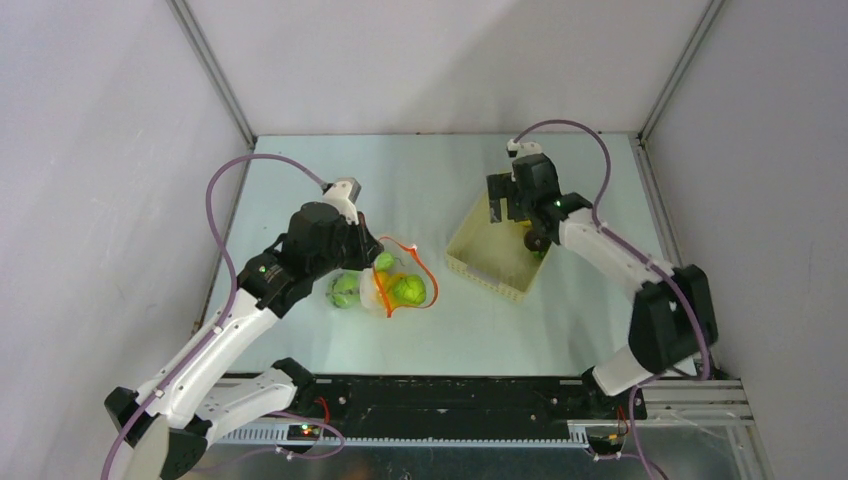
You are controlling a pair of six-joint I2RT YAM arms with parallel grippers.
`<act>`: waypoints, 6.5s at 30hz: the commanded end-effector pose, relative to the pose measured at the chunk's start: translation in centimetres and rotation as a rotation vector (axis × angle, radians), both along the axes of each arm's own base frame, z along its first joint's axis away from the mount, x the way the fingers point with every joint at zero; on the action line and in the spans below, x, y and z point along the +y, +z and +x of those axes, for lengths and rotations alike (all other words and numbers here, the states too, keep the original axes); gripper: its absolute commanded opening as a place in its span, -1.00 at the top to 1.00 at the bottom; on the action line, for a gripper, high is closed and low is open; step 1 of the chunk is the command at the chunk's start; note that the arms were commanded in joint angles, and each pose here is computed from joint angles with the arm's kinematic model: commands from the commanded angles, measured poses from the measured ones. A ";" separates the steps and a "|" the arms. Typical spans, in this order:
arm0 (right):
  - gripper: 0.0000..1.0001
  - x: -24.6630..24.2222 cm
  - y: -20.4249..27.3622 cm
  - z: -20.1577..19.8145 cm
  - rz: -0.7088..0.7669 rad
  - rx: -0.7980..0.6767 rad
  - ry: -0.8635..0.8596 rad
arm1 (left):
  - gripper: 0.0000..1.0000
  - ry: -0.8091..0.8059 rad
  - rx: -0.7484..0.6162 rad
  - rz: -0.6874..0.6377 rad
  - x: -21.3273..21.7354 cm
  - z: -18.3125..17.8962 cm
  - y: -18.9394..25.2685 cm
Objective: Place the food in the zip-top bag and seal the zipper
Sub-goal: Pick up the fake fruit from the bin, then place the fake fruit in the zipper food storage bag, then pick up the fake fruit from the bin, then place the fake fruit in the zipper food storage bag.
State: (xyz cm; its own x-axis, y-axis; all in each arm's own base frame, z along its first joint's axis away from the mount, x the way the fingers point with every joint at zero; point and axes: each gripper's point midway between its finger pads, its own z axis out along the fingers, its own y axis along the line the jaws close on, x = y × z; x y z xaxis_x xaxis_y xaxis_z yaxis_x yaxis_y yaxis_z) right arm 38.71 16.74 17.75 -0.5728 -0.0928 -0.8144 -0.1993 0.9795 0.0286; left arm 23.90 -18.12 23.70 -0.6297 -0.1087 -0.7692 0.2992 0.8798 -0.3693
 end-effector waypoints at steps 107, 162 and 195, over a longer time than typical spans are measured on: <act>-0.99 19.9 6.6 -16.5 0.340 0.075 0.553 | 1.00 -0.042 -0.047 -0.041 -0.8 -0.1 1.7; -0.49 -3.7 -11.9 -1.7 -0.378 0.415 -0.231 | 1.00 -0.028 -0.058 -0.026 -0.4 0.1 1.8; 0.10 21.0 10.2 -16.9 0.700 0.020 0.757 | 1.00 -0.059 -0.050 -0.051 -1.0 -0.3 1.9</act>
State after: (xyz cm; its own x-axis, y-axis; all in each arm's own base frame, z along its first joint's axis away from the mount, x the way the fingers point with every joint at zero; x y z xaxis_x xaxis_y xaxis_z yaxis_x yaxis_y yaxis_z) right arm 22.90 33.59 24.09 -0.6238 -0.0122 -0.7815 -0.6710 0.5210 0.5275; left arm 23.43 -18.54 23.91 -0.6367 -0.1032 -0.7642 0.3239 0.8635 -0.3865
